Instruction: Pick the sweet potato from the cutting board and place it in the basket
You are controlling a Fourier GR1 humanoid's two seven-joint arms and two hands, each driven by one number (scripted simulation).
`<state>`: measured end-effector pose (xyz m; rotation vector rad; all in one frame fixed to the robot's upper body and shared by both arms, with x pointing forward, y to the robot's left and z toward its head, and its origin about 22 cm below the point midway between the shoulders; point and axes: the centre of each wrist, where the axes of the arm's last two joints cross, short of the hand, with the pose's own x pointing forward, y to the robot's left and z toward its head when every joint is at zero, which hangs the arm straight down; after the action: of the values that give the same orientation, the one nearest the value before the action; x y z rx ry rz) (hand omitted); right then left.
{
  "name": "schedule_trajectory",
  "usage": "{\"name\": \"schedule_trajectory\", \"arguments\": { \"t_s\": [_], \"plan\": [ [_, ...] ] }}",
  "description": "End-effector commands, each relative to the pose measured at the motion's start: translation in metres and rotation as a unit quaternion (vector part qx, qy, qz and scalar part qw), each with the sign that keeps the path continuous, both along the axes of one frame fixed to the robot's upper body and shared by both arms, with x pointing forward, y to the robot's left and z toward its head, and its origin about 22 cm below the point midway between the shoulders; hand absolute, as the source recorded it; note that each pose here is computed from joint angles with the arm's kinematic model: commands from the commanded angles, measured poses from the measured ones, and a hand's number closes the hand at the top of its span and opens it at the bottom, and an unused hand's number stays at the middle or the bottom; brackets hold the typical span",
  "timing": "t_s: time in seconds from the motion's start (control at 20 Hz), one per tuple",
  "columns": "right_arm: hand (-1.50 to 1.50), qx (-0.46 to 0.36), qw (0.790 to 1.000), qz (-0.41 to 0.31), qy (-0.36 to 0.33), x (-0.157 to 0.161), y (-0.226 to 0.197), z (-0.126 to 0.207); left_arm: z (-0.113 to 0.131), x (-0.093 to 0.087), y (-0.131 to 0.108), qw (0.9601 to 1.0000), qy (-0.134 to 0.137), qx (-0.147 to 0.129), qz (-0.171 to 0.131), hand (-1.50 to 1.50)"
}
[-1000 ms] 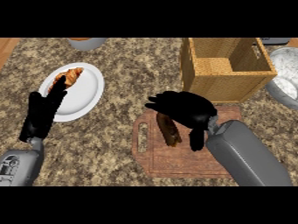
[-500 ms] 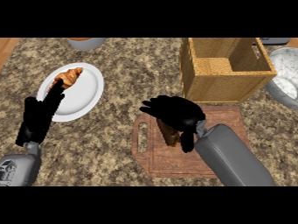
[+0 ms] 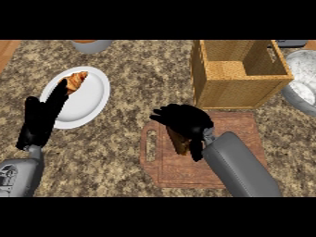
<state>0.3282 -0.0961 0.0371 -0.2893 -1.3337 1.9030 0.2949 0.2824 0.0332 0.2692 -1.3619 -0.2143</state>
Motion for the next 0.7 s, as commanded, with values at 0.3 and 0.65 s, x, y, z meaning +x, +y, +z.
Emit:
{"name": "schedule_trajectory", "arguments": {
  "t_s": [0.3, 0.65],
  "plan": [
    [-1.5, -0.005, 1.0, -0.007, 0.011, 0.003, -0.002, -0.009, -0.006, 0.002, -0.02, 1.0, -0.001, -0.006, 0.001, 0.0],
    [1.5, -0.026, 0.999, 0.042, -0.023, 0.012, -0.005, -0.026, 0.002, 0.006, -0.01, 1.0, -0.004, -0.002, 0.003, 0.0]
  ]
}}
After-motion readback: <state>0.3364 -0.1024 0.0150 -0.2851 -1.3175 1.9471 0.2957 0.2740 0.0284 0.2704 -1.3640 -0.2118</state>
